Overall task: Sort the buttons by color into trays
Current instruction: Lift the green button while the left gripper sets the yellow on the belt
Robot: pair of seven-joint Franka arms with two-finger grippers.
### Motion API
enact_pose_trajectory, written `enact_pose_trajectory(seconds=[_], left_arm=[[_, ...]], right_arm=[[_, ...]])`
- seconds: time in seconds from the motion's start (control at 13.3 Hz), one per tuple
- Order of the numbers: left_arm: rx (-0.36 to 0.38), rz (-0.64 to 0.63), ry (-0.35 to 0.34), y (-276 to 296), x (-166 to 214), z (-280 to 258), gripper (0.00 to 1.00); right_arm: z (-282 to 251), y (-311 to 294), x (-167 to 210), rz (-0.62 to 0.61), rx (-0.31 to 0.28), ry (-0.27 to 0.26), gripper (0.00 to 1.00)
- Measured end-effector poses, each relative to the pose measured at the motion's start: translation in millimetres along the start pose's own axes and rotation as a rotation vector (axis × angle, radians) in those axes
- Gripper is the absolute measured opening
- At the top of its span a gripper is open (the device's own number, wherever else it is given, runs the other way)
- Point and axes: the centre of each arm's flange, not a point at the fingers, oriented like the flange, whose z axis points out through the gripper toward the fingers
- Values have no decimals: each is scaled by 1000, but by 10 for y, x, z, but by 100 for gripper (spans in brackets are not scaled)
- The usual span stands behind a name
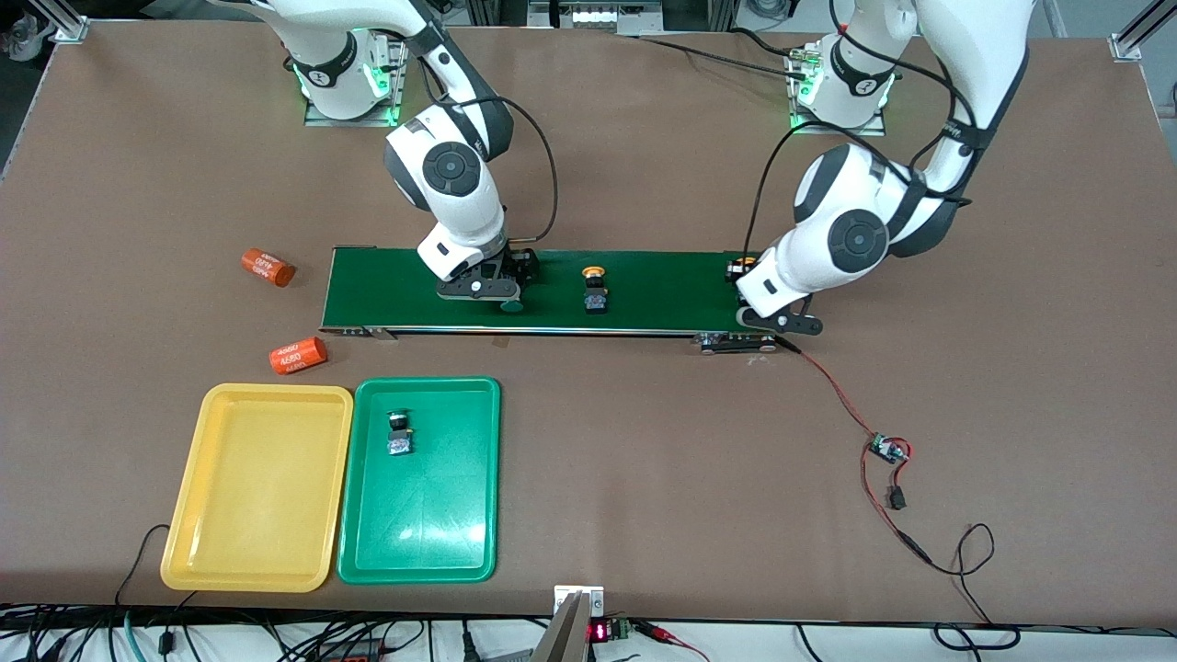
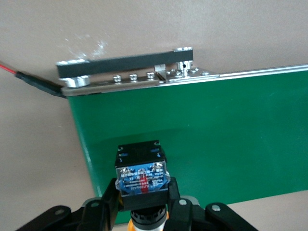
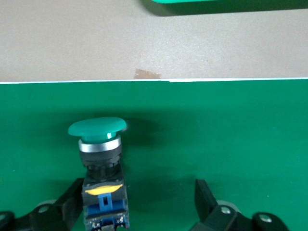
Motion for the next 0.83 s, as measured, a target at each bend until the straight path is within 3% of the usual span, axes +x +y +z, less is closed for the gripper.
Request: enact_pose_trajectory(seconds=[0.08, 0.45, 0.75, 0.83], left_arm=[[-3, -11, -2, 7, 14, 33, 43], [-18, -19, 2, 41, 35, 63, 43], [-31, -18, 24, 87, 85, -24, 43], [-32, -18, 27, 91, 93, -37, 50]], right_arm=[[12, 8, 9, 1, 0, 0, 93], [-78, 15, 122, 14, 15, 20, 33], [-298, 72, 384, 39, 30, 55, 33], [-427, 119, 527, 36, 28, 70, 33]])
